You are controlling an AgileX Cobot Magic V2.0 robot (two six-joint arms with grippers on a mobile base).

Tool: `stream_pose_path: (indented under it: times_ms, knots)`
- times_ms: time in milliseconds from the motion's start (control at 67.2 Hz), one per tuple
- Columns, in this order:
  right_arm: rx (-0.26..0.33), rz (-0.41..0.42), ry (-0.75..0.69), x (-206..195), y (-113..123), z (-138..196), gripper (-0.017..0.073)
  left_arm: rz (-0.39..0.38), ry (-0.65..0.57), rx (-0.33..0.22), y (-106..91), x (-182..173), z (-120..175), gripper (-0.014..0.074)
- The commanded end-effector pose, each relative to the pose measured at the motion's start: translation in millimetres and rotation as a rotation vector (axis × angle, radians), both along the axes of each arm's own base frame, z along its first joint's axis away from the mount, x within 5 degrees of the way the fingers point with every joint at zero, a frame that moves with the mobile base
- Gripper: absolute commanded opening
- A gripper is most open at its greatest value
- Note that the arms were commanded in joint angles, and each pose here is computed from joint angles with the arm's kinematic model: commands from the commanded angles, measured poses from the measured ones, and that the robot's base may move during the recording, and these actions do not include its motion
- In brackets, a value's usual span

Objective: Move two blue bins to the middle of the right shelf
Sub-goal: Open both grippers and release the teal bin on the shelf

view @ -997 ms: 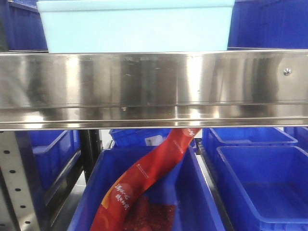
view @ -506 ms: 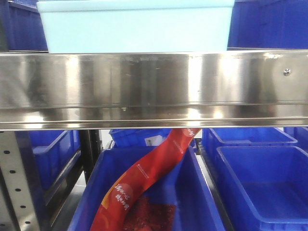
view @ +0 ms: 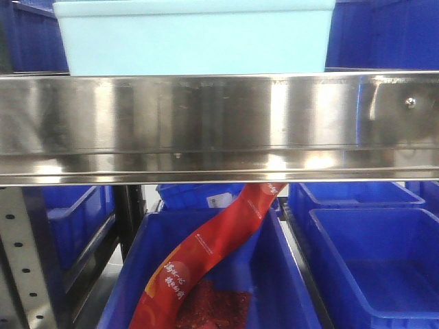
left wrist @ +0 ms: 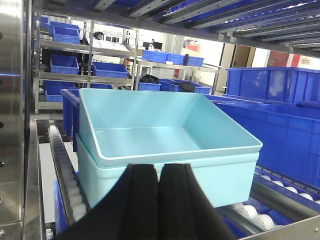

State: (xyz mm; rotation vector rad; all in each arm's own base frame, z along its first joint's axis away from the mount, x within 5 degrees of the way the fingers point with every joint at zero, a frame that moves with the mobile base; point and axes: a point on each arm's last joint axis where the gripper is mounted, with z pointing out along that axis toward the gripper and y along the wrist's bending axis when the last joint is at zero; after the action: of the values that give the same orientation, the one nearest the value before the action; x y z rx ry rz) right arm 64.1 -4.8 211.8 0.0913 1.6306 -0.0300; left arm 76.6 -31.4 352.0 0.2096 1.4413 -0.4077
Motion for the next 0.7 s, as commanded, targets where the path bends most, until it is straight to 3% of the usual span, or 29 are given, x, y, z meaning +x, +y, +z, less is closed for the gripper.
stream_pose_path:
  times_ms: [0,684]
  knots:
    - [-0.001,-0.007,-0.057,-4.2,-0.1,-5.6,-0.0165,-0.01,-0.017,-0.006,-0.2,-1.6,1.5,-0.0111]
    - [-0.005,-0.008,-0.112,-7.9,0.1,-2.0,-0.0165,-0.01,-0.017,-0.006,-0.2,-1.6,1.5,-0.0111]
